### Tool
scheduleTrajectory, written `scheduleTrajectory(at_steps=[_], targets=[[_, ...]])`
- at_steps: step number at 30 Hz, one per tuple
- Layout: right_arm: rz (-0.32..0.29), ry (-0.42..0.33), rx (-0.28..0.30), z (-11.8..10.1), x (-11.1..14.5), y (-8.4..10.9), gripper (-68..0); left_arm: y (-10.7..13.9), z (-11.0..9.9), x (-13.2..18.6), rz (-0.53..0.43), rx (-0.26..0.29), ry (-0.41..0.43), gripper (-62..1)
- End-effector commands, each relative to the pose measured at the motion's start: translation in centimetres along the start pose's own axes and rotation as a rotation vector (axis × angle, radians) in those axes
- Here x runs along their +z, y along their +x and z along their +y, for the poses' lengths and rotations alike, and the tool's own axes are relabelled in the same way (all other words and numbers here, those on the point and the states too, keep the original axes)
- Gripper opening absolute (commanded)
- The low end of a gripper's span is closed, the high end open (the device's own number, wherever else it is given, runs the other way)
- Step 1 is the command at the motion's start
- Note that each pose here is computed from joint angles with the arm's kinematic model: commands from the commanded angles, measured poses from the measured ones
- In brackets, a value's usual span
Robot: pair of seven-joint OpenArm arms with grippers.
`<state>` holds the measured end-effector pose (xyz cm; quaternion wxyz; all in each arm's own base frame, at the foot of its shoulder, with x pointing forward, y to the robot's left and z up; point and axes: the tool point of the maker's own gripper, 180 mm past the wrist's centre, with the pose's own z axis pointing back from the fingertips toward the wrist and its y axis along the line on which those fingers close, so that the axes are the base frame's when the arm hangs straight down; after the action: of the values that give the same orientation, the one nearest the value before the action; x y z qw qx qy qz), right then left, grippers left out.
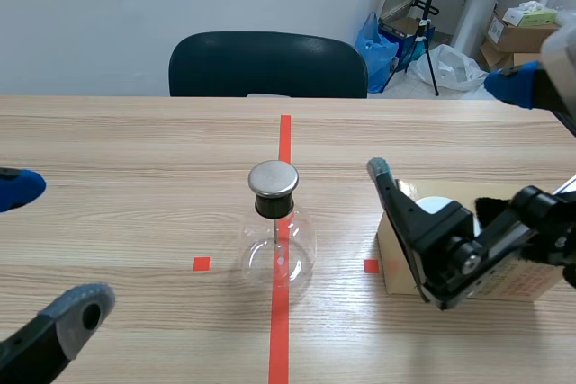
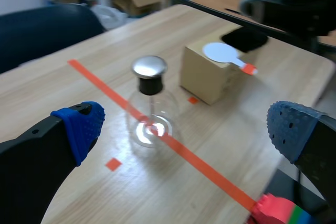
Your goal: Do the electroscope experiment
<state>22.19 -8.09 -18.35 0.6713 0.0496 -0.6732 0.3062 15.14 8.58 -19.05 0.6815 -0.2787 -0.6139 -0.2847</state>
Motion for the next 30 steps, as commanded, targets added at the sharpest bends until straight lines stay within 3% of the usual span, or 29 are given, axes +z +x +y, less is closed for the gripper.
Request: scheduleTrajectory(at_steps=[1, 4, 9, 16, 22, 30], targets=[[-0.012, -0.010, -0.002, -0.4, 0.1, 0.2, 0.4, 1.8, -0.6, -0.7, -0.040, -0.011, -0.007, 1.4], [-0.002, -0.028, -0.034, -0.9, 0.2, 0.0, 0.4, 1.9, -0.5, -1.3, 0.001, -0.026, 0.034, 1.4], [-0.008, -0.080, -0.078, -2.5, 0.5, 0.1, 0.4, 3.6, -0.7, -1.8, -0.022, -0.033, 0.078, 1.4], [0.097, -0.100, -0.070, -3.4, 0.8, -2.1, 0.4, 4.4, 0.7, -2.0, -0.043, -0.057, 0.155, 1.4], [0.111, -0.107, -0.067, -3.6, 1.1, -2.6, 0.4, 4.2, 2.4, -2.0, -0.019, -0.080, 0.238, 1.4], [0.098, -0.108, -0.067, -3.5, 1.8, -2.6, 0.4, 4.3, 2.4, -2.0, -0.024, -0.074, 0.239, 1.4]])
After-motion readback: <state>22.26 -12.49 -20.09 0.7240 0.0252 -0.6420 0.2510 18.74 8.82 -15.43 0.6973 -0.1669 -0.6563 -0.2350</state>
